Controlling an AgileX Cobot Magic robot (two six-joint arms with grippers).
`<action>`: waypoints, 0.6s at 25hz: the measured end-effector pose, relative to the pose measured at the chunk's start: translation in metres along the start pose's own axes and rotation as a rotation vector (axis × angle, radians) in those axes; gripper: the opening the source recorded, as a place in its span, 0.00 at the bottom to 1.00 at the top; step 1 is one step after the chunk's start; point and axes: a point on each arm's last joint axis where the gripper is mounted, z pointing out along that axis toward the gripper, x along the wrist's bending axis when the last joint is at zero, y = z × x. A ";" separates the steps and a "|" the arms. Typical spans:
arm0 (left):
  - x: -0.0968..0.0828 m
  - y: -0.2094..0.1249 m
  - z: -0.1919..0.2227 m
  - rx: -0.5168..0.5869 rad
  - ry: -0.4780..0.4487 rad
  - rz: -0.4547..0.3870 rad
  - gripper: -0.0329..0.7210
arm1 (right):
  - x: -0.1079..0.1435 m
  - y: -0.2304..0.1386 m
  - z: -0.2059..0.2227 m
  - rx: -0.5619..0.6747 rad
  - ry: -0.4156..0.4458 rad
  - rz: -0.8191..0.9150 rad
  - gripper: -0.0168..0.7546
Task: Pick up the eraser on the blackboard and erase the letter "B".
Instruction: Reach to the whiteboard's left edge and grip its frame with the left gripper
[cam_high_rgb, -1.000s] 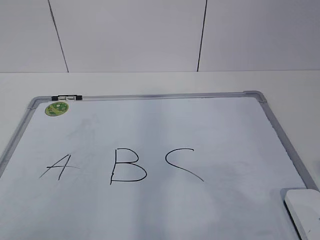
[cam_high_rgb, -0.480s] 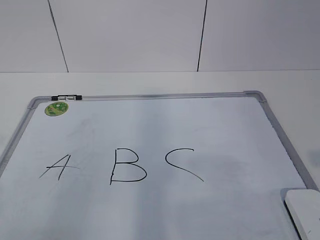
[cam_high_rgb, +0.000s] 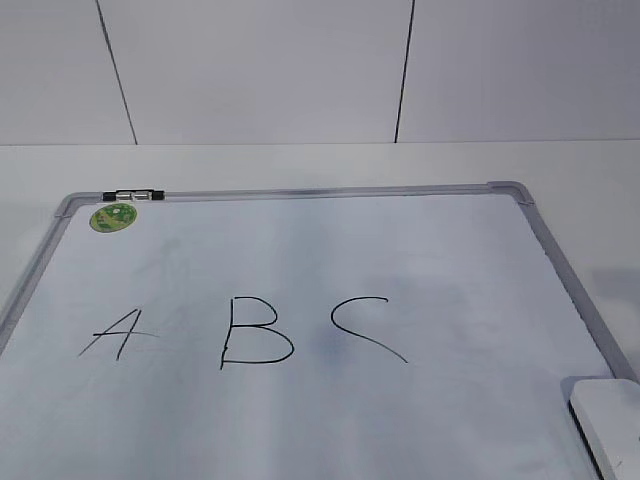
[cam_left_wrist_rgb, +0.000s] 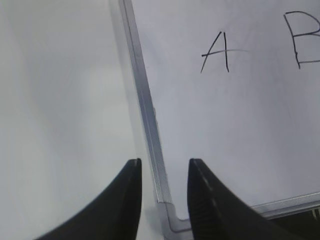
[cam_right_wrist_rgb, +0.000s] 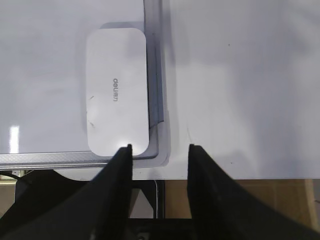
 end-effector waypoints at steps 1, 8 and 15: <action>0.002 0.007 0.006 0.044 -0.007 -0.005 0.36 | 0.001 0.003 0.000 0.007 0.005 0.002 0.38; 0.015 0.053 0.057 0.244 -0.035 -0.038 0.36 | 0.006 0.013 0.003 0.049 0.041 0.015 0.38; 0.028 0.084 0.110 0.295 -0.032 -0.060 0.36 | 0.008 0.018 0.010 0.095 0.051 0.022 0.39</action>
